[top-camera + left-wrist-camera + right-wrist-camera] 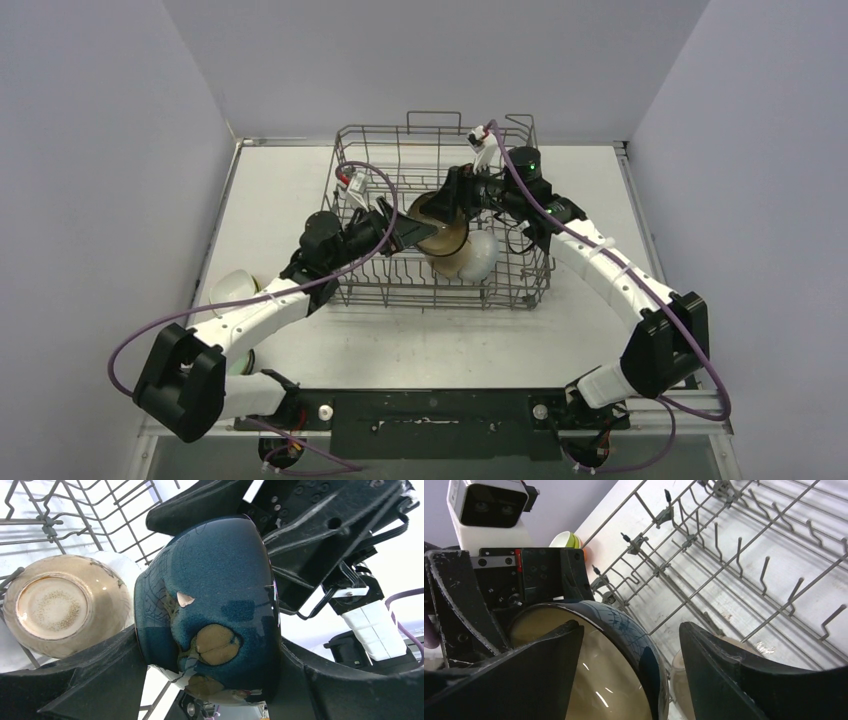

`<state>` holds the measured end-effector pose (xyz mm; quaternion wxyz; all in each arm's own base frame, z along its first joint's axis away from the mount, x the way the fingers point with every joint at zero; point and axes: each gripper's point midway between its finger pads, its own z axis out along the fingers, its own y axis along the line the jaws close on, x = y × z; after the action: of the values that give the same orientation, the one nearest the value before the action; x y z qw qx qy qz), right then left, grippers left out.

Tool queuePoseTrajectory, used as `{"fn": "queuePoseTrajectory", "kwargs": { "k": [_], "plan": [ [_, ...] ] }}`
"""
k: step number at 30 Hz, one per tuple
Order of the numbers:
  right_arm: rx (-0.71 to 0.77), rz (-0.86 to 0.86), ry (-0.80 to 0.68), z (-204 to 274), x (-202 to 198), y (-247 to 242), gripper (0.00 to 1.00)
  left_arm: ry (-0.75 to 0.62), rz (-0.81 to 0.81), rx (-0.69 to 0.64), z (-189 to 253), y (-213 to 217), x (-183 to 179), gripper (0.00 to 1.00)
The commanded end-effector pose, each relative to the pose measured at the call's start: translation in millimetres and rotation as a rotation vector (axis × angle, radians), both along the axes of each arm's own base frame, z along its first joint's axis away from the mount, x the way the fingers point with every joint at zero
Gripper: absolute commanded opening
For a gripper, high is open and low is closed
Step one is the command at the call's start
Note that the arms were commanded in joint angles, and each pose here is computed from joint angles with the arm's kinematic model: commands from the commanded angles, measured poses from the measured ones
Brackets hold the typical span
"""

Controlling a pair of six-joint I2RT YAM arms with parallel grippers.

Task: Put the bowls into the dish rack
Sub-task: Turn the bowl upside down on the dish rack.

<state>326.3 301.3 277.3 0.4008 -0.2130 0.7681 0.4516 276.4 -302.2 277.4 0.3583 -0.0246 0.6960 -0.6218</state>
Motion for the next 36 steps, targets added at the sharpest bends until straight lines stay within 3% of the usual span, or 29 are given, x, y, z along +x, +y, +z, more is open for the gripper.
{"fn": "queuePoseTrajectory", "kwargs": {
  "k": [1, 6, 12, 19, 36],
  "plan": [
    [0.022, -0.05, -0.15, 46.3, 6.0, -7.5, 0.77, -0.139, -0.004, -0.093, 50.0, 5.7, 1.4, 0.09],
    [-0.035, -0.14, -0.158, 40.9, 14.6, -22.5, 0.92, -0.138, 0.036, -0.049, 47.5, 13.8, 20.8, 0.04],
    [-0.094, -0.239, -0.183, 39.3, 23.6, -40.4, 1.0, -0.145, 0.092, 0.045, 38.7, 20.2, 51.7, 0.01],
    [-0.132, -0.327, -0.226, 47.1, 27.7, -59.8, 0.9, -0.161, 0.132, 0.191, 22.9, 19.8, 89.2, 0.0],
    [-0.26, -0.639, -0.294, 53.3, 30.4, -128.1, 0.9, -0.148, 0.353, 0.464, 7.9, 7.7, 172.3, 0.0]
  ]
}}
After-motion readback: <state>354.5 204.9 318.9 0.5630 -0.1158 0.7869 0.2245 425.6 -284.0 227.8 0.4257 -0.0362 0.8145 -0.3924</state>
